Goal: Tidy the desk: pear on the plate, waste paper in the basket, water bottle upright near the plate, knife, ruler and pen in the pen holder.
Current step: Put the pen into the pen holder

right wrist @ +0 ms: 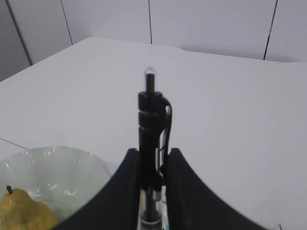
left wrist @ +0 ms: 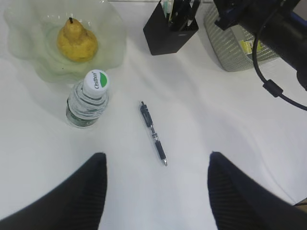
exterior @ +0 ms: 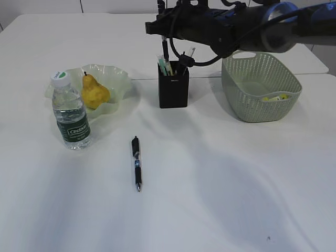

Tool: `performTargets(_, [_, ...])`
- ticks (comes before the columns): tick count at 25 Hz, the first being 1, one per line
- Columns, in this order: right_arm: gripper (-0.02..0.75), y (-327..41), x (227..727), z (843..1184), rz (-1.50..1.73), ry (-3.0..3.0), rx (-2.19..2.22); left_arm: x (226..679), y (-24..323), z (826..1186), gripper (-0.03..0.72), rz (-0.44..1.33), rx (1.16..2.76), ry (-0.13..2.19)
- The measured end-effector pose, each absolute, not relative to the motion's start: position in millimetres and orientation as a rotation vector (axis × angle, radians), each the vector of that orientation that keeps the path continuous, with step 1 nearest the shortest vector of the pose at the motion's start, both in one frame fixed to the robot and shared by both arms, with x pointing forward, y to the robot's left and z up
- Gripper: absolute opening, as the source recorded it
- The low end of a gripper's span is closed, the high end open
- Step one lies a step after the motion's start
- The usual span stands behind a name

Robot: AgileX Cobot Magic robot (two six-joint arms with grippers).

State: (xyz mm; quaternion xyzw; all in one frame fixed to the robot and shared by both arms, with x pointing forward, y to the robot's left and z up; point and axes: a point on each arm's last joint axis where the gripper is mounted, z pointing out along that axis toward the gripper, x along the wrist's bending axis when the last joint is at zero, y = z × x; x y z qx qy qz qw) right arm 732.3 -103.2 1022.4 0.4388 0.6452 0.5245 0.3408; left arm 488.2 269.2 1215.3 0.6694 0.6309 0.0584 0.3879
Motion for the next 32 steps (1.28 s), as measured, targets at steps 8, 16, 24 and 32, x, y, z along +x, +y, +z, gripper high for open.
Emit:
performTargets(8, [0.123,-106,749,1019,1.377,1.64,1.133,488,269,1215,0.466,0.148,1.703,1.605])
performTargets(16, [0.123,-110,758,1002,1.351,1.651,1.157,488,269,1215,0.466,0.148,1.703,1.605])
performTargets(24, [0.123,-108,762,974,1.32,1.691,1.186,488,269,1215,0.466,0.148,1.703,1.605])
performTargets(32, [0.132,-108,763,969,1.317,1.695,1.188,488,269,1215,0.466,0.148,1.703,1.605])
